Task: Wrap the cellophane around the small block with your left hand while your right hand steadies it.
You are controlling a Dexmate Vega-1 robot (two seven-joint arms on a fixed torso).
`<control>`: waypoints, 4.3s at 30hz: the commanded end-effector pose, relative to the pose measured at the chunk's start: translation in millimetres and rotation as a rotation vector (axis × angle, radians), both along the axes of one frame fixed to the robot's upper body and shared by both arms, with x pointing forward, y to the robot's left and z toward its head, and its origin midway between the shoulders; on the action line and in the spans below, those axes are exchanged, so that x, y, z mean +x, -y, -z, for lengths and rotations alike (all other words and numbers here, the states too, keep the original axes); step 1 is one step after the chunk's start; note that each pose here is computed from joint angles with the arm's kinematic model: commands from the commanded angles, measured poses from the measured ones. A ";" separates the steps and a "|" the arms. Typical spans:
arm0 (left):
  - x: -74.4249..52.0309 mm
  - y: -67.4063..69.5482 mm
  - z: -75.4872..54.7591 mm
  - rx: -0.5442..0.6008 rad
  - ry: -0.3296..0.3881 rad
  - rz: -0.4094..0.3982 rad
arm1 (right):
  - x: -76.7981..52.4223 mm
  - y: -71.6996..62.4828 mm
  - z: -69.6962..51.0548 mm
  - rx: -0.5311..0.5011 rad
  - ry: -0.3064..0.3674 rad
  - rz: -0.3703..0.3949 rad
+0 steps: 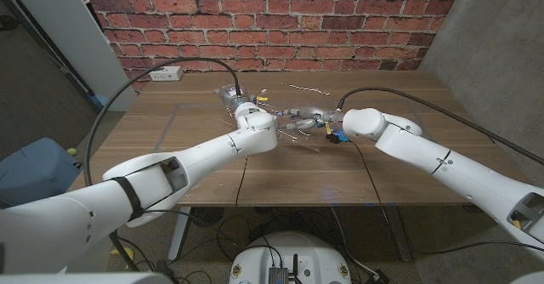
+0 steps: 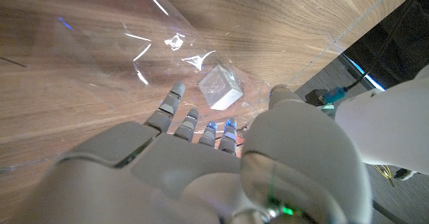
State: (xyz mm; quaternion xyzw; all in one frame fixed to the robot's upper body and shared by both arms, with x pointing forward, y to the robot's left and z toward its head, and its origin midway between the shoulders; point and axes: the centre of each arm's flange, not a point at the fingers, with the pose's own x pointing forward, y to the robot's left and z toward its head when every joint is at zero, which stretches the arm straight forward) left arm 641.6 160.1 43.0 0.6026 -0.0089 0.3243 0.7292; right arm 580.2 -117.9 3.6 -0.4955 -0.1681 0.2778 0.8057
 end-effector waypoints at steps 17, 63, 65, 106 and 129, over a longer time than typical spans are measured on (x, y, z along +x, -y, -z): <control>-62.7 -32.4 -13.6 0.179 0.311 0.293 | 33.8 -6.2 7.8 -0.112 -0.056 0.150; -63.5 6.8 60.4 0.647 -0.347 -0.028 | 37.5 -3.0 4.4 -0.150 -0.036 0.228; -60.0 5.5 63.3 0.663 -0.347 -0.049 | 36.7 -3.0 3.5 -0.150 -0.031 0.227; -17.2 -7.1 62.6 0.827 0.571 -0.040 | 28.4 -1.5 -0.2 -0.157 -0.018 0.194; -22.3 29.0 15.2 1.104 0.784 0.213 | 34.7 6.7 1.4 -0.167 -0.045 0.220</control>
